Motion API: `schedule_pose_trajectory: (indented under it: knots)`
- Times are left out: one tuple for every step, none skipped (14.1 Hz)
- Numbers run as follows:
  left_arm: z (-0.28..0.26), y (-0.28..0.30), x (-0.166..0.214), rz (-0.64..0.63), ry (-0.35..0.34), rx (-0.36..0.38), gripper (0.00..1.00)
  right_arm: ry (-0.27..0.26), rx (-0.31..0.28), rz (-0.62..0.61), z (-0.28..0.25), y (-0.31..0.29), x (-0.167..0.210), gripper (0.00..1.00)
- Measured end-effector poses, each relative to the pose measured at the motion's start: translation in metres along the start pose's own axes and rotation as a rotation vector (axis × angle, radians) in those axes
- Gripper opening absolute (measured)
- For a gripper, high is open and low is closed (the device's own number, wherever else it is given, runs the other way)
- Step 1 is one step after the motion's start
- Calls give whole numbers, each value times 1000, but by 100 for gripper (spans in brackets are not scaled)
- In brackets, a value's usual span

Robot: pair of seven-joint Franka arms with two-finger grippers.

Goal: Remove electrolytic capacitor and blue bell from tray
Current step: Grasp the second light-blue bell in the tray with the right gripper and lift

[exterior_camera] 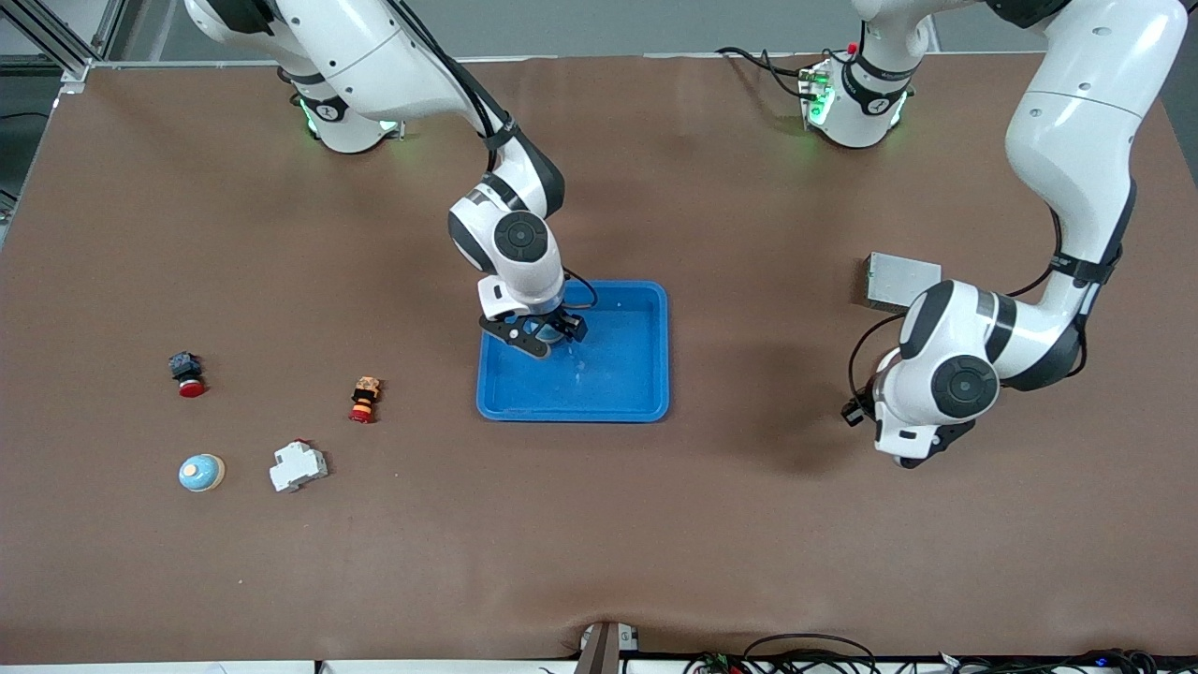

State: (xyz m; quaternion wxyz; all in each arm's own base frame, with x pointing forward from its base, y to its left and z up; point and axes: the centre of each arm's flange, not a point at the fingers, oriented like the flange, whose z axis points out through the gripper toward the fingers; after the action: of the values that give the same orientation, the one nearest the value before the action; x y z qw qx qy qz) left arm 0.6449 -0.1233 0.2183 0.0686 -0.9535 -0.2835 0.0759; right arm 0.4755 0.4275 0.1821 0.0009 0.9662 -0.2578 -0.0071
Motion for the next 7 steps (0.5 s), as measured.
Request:
schedule_pose_trajectory:
  knots:
    - [3,5,-4,3,1,-5,34,0,2,24,-1,-1,0,93]
    - [8,8,-7,2,0,-10,34,1,3,41,-1,-1,0,83]
    - [12,10,-7,2,-3,-15,34,1,4,53,-2,-2,0,70]
    - [16,10,-7,2,-5,-19,34,2,4,58,-3,-2,0,66]
    - [18,10,-6,1,-6,-23,34,1,4,63,-3,-3,0,66]
    - [19,11,-5,1,-5,-25,34,2,6,65,-4,-3,1,66]
    - [19,11,-5,2,-2,-25,34,3,6,65,-6,-5,2,66]
